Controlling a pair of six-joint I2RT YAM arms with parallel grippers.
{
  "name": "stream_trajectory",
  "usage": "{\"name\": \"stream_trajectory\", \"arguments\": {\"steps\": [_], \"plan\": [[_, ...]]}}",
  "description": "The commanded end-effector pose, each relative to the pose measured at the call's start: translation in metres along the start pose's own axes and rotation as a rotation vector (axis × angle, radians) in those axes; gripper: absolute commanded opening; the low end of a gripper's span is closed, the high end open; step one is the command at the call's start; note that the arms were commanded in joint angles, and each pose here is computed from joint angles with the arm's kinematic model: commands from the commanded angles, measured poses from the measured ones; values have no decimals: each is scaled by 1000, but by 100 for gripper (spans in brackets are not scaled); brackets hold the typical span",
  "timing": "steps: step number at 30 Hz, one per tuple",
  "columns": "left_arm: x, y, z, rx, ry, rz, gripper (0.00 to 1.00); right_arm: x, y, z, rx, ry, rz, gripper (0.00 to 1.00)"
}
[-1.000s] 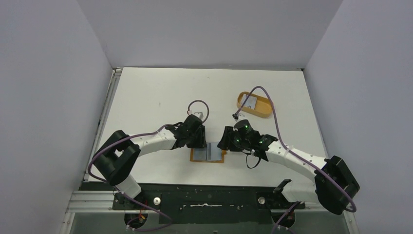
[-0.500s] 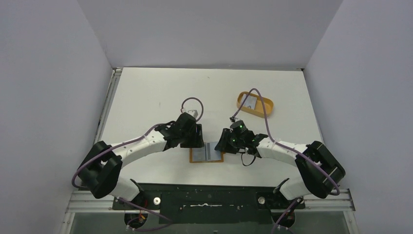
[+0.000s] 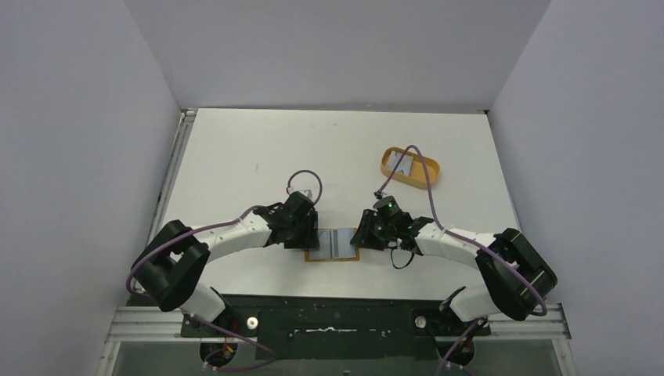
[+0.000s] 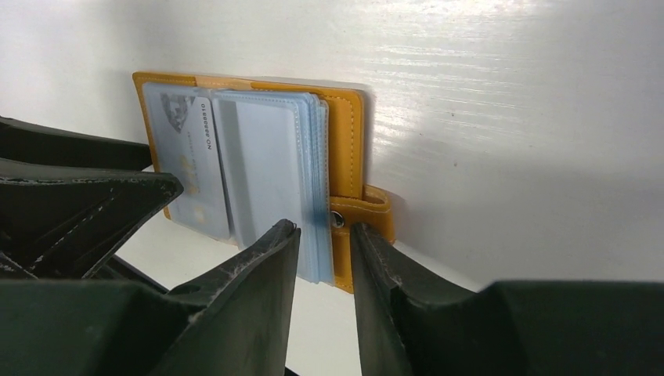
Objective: Put the credit cards into the card holder
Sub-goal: Turn over the card slot in the card holder.
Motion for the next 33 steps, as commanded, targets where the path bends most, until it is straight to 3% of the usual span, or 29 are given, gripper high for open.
{"name": "stream_trajectory", "arguments": {"steps": [1,9,20,33], "plan": [[-6,-2,-3,16,-13,12,49,3,-2,-2,-4,-17,3,30],[-12,1,1,22,0,11,46,-3,-2,0,-22,-4,-12,19],[-23,3,6,42,23,15,43,-10,4,-2,-93,-18,-150,27],[-30,-2,10,54,64,47,42,4,27,-22,-83,-151,-329,14]]}}
Point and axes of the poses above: each gripper's point midway between its finger pads, its own x axis back along the fingers, its own y axis along the line the jaws close on, z = x × y, the point moved 8 cm from there along x, back along the fingers, and after that the axes turned 15 degrees about x, right-handed, at the moved point
